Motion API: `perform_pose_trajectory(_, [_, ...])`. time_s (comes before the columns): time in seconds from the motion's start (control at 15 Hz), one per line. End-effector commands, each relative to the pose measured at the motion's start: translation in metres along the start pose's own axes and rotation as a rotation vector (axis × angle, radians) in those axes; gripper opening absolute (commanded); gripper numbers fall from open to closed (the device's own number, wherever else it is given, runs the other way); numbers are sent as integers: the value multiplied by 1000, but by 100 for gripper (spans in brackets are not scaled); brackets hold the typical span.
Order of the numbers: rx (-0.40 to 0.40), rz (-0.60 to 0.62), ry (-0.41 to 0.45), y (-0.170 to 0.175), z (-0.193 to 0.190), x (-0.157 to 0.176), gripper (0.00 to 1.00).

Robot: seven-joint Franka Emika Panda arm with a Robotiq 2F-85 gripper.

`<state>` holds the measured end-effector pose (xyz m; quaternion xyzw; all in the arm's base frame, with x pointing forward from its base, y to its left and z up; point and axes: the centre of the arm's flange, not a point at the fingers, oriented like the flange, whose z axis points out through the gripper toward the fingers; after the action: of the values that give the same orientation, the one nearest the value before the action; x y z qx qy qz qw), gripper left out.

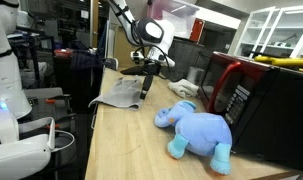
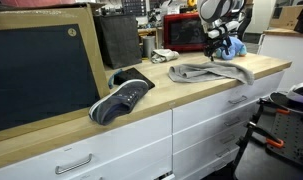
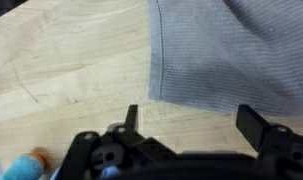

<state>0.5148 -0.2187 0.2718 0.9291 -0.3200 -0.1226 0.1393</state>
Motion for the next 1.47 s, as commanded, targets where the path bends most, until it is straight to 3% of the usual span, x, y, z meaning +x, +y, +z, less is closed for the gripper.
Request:
perform_pose_trajectory(0.0, [-20, 32, -18, 9, 9, -19, 100])
perform_pose_trajectory(0.2, [-32, 67, -23, 15, 27, -24, 100])
perform_pose_trajectory(0.47, [-34, 126, 31, 22, 60, -24, 100])
perform_pose_trajectory(0.53, [-30, 142, 48, 26, 67, -23, 75])
perform_pose_trajectory(0.6, [-24, 154, 69, 33, 76, -19, 74])
perform_pose_trajectory(1.0, [70, 219, 141, 53, 70, -1, 28])
perform_pose_trajectory(1.27, [194, 222, 249, 23, 28, 11, 0])
perform_pose_trajectory(1.4, [250, 203, 334, -9, 5, 17, 0])
